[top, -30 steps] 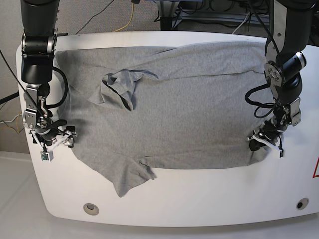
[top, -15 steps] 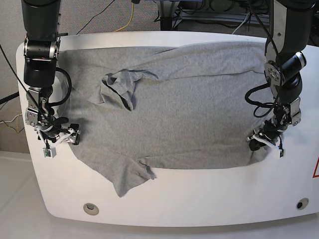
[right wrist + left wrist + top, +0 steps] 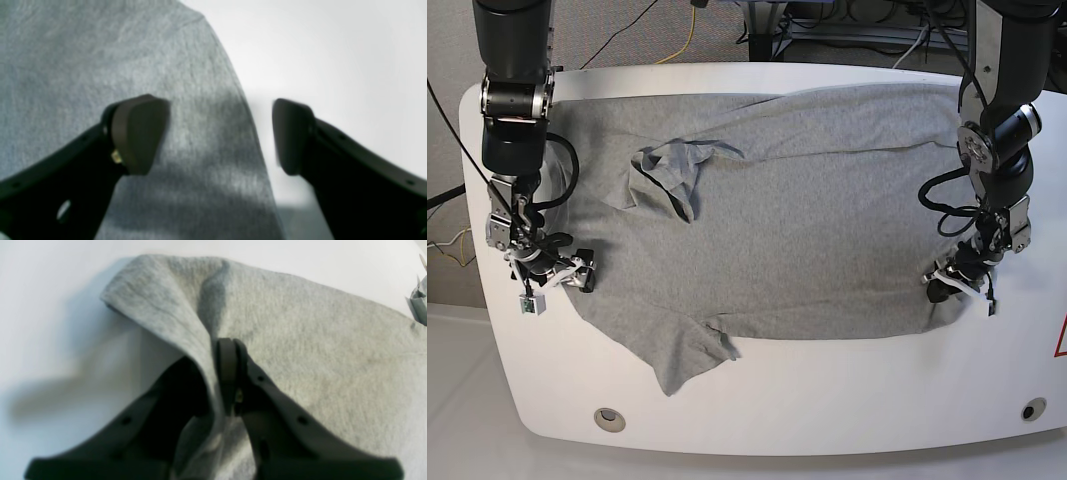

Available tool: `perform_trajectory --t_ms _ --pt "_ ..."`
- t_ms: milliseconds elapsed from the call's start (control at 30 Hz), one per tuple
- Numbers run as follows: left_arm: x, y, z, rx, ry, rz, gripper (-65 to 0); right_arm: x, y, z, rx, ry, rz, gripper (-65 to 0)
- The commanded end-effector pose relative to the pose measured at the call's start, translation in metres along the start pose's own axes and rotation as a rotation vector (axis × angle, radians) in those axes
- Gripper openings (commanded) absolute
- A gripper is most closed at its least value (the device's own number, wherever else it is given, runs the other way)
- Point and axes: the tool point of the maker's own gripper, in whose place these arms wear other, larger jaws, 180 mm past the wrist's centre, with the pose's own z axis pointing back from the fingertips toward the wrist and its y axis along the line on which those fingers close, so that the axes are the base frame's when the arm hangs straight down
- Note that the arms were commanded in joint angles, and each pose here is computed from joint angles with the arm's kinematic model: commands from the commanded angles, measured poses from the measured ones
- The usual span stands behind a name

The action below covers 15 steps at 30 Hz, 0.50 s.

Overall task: Fold the T-shirt properly
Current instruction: 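Close both grippers to pinch the side edges of the shirt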

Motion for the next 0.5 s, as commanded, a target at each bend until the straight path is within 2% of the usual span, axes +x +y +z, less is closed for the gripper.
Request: perform_trajectory --t_ms 0,467 --pt "0.020 0.002 0.002 0.005 -0.028 -0.019 -58.6 0.027 -0.004 0.004 0.000 -0.059 0.000 -13.7" --pt "0.020 0.002 0.002 0.005 -0.028 -0.019 -58.6 0.005 0.031 -0.009 0.058 -0.030 -0.024 -13.7"
